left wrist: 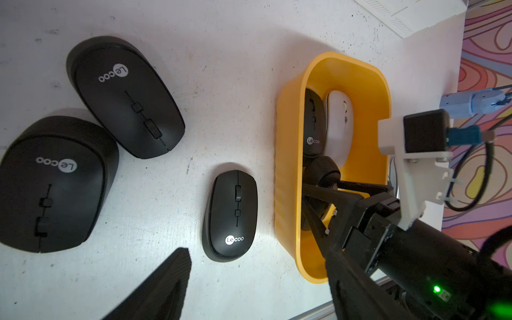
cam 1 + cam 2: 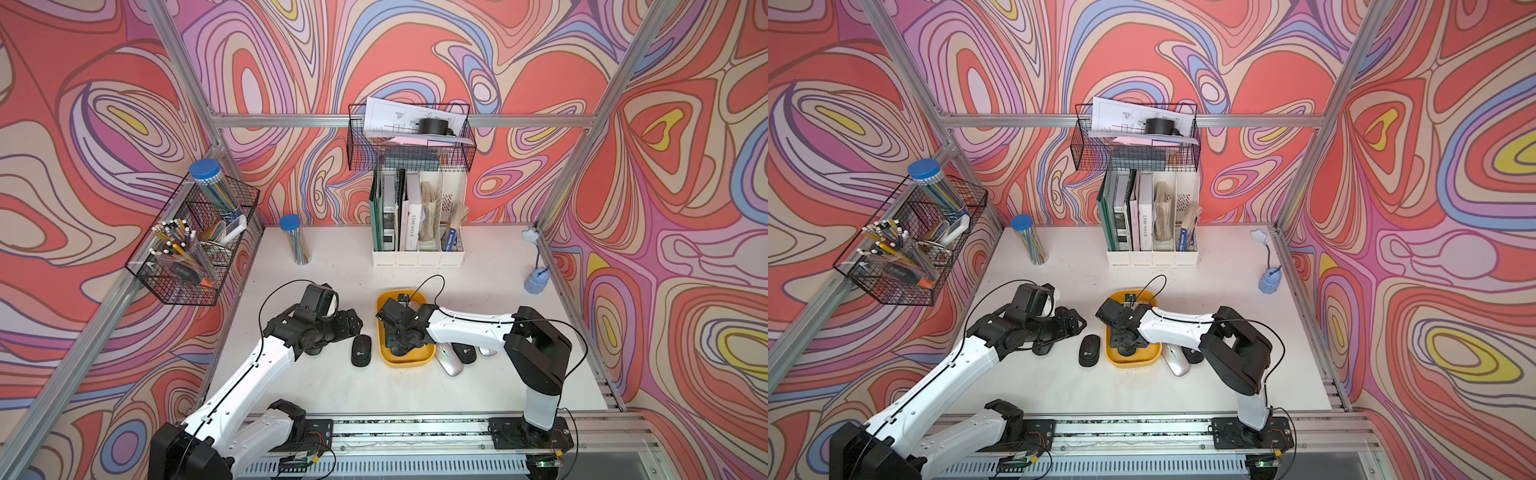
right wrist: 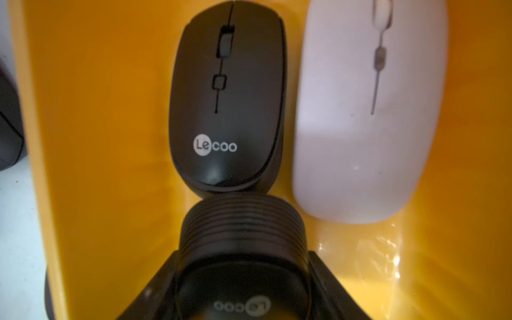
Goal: Put the mouse in the storage box
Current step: Place the mouse in the storage box.
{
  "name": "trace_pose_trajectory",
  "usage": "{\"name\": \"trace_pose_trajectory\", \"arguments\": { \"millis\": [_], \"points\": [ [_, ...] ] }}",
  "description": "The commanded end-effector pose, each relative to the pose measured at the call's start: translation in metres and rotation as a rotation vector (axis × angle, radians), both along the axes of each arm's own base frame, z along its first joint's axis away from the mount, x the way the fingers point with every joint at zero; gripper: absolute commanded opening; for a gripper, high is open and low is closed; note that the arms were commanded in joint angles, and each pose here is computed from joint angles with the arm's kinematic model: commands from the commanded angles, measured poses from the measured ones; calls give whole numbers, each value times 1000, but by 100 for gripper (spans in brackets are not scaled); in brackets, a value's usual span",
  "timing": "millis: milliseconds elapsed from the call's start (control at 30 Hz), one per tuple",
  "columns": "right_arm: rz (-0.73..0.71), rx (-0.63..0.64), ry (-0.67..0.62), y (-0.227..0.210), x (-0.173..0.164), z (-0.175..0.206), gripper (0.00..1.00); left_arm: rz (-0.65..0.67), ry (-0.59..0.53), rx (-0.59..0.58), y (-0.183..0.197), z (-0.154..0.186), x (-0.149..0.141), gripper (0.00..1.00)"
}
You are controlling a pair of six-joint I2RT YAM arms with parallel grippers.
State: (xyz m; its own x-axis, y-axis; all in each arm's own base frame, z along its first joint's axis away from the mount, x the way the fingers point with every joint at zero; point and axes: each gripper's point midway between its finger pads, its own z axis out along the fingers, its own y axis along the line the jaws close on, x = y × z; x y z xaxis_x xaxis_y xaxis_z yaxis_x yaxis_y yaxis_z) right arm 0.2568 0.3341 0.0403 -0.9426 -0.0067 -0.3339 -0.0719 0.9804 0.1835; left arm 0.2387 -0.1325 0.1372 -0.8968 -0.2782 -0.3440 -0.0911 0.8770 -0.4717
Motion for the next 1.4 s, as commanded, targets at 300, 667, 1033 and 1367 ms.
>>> {"name": "trace_pose_trajectory", "arguments": {
  "millis": [300, 667, 1033, 1367],
  "points": [
    [-7, 13, 44, 8, -6, -18, 58, 10, 31, 1, 2, -8, -4, 83],
    [15, 40, 81, 17, -11, -24, 65, 3, 36, -13, -1, -8, -3, 83],
    [36, 33, 34, 20, -10, -7, 70, -52, 58, -130, -23, -5, -5, 82],
    [38, 28, -33, 11, -8, 34, 70, -38, 36, -112, -16, -1, -11, 81]
  ]
}}
